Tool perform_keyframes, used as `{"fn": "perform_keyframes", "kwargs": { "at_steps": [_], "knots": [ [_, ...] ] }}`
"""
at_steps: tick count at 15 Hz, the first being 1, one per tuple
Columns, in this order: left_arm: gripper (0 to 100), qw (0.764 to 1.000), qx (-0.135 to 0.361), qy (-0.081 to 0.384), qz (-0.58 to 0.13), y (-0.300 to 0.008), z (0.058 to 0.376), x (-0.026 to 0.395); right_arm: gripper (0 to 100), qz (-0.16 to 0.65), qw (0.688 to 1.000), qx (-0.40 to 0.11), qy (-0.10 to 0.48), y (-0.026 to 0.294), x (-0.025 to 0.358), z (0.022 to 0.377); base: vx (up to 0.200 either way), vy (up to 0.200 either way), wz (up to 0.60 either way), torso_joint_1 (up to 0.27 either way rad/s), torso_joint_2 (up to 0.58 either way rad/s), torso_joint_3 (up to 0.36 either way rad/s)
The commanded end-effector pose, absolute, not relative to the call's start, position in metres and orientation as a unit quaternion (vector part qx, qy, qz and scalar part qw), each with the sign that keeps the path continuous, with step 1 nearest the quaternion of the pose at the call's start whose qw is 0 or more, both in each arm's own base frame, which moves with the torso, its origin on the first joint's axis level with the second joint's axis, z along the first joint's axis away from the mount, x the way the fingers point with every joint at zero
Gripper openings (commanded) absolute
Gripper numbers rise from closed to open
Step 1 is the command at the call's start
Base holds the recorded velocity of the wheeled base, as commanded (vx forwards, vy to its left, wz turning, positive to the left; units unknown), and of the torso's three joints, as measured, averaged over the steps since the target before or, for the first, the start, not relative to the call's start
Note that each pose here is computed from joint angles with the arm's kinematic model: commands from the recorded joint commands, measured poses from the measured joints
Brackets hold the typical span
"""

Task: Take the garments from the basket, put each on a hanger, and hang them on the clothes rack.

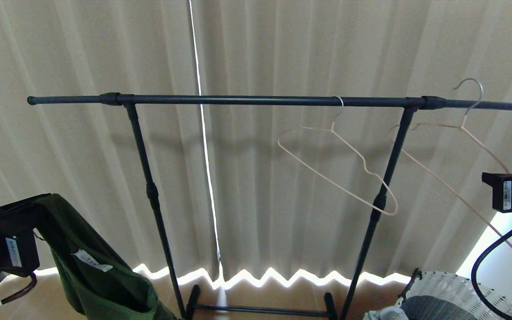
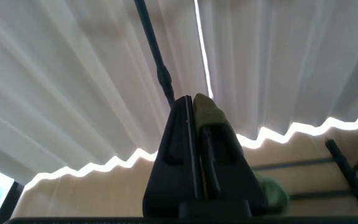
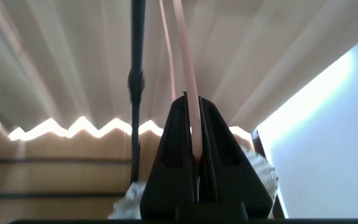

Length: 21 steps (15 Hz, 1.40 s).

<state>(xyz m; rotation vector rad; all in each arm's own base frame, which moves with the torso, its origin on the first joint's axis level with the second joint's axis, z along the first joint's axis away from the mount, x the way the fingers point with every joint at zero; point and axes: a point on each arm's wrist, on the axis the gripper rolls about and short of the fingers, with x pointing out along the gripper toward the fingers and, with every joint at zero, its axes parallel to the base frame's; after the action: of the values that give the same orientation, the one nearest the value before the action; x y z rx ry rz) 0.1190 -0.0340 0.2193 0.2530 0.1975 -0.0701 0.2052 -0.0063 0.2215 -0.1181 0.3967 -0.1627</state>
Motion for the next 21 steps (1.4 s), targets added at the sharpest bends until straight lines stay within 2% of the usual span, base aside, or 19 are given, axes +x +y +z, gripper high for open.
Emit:
{"fn": "perform_keyframes", "kwargs": {
  "at_steps": [1,9,21],
  "knots": [
    [0,0.987,0.126,0.098,-0.035,-0.034,0.22,0.119,0,-0.081,0.976,-0.059,0.195,-0.006,0.204,0.222,-0.2,0.0,0.0,0.002,-0.01,0.002],
    [0,0.987,0.126,0.098,-0.035,-0.034,0.22,0.119,0,-0.081,0.975,-0.059,0.2,-0.006,0.203,0.219,-0.2,0.0,0.0,0.003,0.0,0.001],
    [0,0.985,0.127,0.113,-0.036,-0.036,0.215,0.126,0,-0.054,0.973,-0.062,0.218,0.002,0.197,0.205,0.0,0.0,0.0,0.0,0.0,0.0]
  ]
}}
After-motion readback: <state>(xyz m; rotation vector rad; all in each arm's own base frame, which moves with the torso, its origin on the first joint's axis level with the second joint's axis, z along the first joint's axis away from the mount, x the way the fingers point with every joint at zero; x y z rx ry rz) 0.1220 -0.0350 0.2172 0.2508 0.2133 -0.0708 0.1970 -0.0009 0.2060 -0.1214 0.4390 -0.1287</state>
